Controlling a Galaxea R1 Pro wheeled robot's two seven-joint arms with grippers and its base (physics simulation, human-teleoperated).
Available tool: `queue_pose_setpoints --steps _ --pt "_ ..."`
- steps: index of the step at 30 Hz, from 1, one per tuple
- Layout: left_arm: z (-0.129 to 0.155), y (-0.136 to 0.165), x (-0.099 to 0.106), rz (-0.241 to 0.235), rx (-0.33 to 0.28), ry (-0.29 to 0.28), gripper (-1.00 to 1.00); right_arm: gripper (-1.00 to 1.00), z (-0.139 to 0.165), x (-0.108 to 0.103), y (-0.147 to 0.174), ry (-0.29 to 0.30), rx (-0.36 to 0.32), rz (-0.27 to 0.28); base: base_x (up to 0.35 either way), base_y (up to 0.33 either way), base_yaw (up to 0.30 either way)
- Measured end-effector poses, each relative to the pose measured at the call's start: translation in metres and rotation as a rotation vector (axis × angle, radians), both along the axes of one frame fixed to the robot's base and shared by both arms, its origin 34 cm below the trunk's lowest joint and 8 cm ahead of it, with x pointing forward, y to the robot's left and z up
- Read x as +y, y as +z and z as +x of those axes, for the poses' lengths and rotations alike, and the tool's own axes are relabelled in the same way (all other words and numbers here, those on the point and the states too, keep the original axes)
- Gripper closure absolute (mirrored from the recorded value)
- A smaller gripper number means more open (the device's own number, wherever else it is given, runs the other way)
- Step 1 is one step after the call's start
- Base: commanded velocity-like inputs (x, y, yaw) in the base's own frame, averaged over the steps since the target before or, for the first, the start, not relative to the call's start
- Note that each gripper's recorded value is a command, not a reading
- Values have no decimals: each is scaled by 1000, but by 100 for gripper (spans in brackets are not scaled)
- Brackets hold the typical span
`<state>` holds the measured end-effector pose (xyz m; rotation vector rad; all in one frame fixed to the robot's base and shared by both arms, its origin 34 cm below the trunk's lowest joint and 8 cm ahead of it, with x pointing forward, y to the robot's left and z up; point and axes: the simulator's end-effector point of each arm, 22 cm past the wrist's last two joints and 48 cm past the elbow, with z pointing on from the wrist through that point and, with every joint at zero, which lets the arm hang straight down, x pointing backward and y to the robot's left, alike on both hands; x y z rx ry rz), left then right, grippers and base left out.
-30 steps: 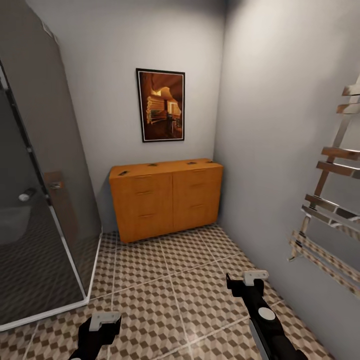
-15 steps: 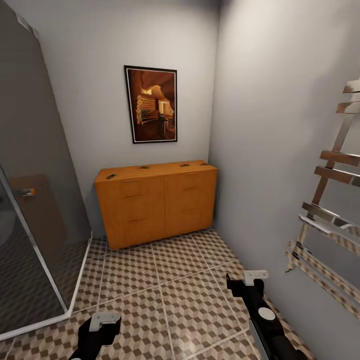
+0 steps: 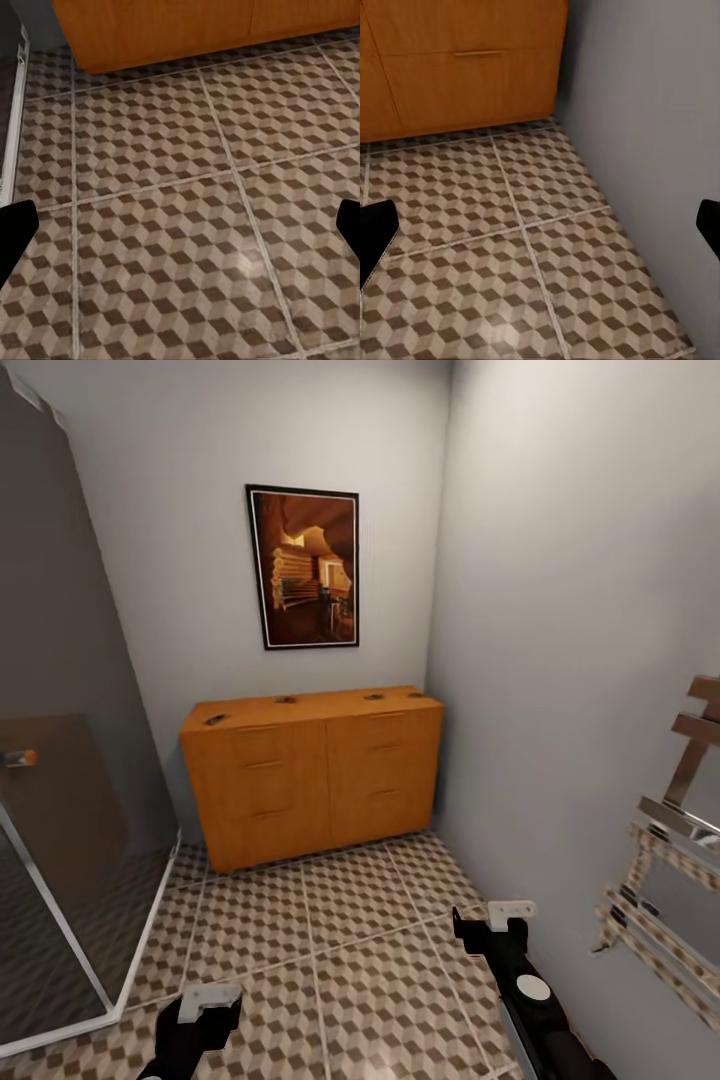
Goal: Take the four mousetraps from the cabinet in the bathroom and place them on the bathroom floor. Make sure all four end up on the same floor surface, and ensure that at least two of them are either under or directly next to the same bathroom sink.
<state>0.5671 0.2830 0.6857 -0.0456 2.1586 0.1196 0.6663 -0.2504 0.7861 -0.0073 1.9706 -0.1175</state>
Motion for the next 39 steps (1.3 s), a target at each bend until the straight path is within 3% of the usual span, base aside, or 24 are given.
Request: queue_pose_setpoints --steps 25,39 --pt "0 0 0 1 0 -1 -100 -100 0 0 0 0 0 0 340 -7 240" --pt "0 0 0 1 0 -2 -100 -100 0 0 0 0 0 0 311 0 75"
